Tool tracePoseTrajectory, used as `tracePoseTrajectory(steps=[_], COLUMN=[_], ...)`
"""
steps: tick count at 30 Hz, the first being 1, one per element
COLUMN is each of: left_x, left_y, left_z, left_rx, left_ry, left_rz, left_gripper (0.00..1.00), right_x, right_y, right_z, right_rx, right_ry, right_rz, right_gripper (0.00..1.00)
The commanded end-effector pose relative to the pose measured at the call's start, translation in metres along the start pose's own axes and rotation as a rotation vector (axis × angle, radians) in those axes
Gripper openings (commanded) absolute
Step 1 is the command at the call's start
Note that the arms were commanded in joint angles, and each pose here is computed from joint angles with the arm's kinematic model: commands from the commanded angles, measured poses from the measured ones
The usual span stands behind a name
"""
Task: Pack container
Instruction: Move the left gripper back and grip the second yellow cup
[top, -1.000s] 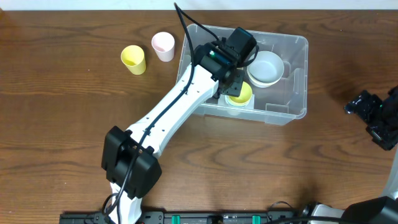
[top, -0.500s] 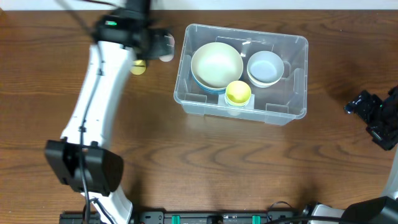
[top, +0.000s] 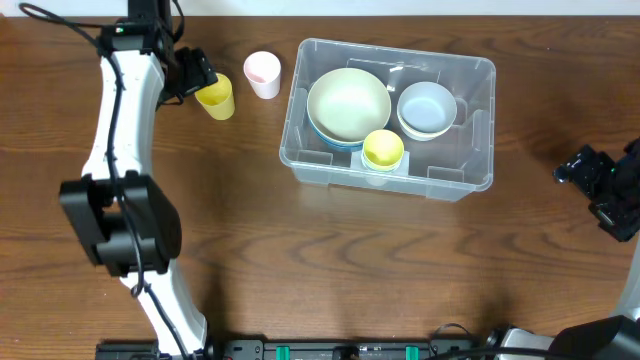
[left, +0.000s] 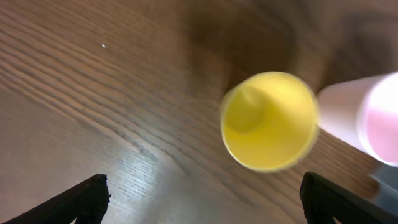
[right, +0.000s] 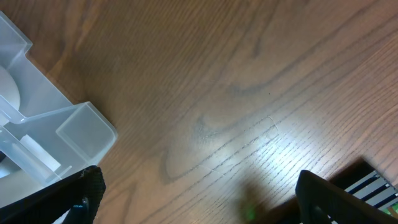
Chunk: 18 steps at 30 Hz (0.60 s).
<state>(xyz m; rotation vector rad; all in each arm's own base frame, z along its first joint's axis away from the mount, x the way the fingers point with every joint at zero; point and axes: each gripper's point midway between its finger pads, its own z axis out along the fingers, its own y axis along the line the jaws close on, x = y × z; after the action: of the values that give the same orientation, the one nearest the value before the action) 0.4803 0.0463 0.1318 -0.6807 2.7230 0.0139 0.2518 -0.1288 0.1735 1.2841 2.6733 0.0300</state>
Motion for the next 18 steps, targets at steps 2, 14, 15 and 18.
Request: tracePoseTrajectory(steps=[2,14,15,18], left_x=[0.003,0.025,0.025,0.025], left_y=[0.007,0.01,0.01,0.01], left_z=[0.028,0.085,0.085,0.082], left_rx=[-0.03,-0.064,-0.065,-0.064], left_ry=[0.042,0.154,0.155,0.153], left_rz=[0.003,0.018,0.018,0.017], left_gripper=[0.98,0.84,0.69,0.25], right_x=[-0.001,-0.001,-0.001,-0.001], right_y=[-0.001,-0.001,-0.001,-0.001], right_z=[0.0,0.0,0.0,0.0], right_rx=[0.0,0.0,0.0,0.0], right_ry=[-0.003,-0.003,-0.003,-0.003], right_rz=[-0.008,-0.008,-0.008,-0.008], right_gripper=[0.99,0.99,0.99,0.99])
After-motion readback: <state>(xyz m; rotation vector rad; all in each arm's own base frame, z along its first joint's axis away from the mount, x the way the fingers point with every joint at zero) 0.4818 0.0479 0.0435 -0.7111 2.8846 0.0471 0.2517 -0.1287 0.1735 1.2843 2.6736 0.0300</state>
